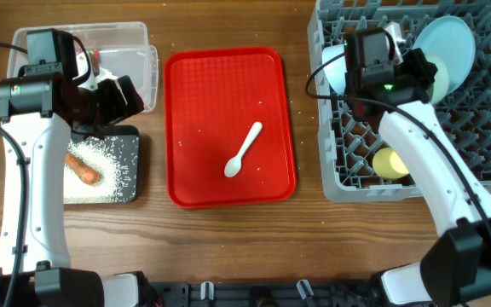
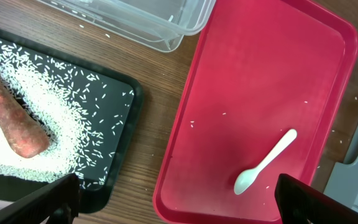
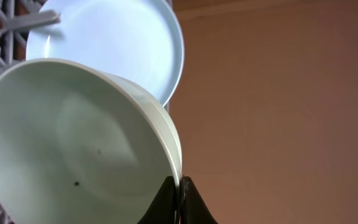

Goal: Sort waste into correct bins and load items into the dishwasher rack
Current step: 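Carry the teal bowl into the rack and release it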

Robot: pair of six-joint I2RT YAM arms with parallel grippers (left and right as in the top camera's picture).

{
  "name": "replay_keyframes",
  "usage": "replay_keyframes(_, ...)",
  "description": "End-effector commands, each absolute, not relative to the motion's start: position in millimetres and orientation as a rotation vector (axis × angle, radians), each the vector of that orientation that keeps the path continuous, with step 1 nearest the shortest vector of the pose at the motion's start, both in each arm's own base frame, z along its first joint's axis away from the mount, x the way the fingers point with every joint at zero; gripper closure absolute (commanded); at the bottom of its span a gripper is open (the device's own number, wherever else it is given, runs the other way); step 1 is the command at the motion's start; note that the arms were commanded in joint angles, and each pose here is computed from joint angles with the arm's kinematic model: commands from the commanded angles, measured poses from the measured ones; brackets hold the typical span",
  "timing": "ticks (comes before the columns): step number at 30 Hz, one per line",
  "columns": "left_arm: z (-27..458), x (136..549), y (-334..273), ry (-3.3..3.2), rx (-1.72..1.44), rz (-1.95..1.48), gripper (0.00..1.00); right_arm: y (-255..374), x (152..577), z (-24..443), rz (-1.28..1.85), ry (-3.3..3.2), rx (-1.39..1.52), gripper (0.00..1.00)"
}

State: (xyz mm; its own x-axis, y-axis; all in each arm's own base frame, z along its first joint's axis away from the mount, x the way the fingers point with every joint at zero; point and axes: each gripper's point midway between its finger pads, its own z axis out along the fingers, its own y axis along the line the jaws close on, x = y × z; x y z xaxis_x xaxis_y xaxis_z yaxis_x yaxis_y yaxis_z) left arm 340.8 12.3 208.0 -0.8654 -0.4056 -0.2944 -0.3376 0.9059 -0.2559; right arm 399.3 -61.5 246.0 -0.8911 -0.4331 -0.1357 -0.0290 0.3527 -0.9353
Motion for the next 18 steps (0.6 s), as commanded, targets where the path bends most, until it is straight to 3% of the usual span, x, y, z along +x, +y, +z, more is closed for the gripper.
replay_keyframes(1, 208.8, 342.9, 9.8, 2.728, -0.517, -0.287, 0.00, -57.4, 406.7, 226.0, -1.573, 2.302, -0.549, 0.96)
replay_keyframes(6, 208.8, 342.9, 9.8, 2.728, -0.517, -0.287, 0.00, -44.9, 405.4, 195.8, -1.434, 2.399, -0.715, 0.96)
replay_keyframes(18, 208.8, 342.9, 9.8, 2.728, -0.517, -0.287, 0.00, -35.8, 402.2, 177.2, -1.314, 2.463, -0.810, 0.96)
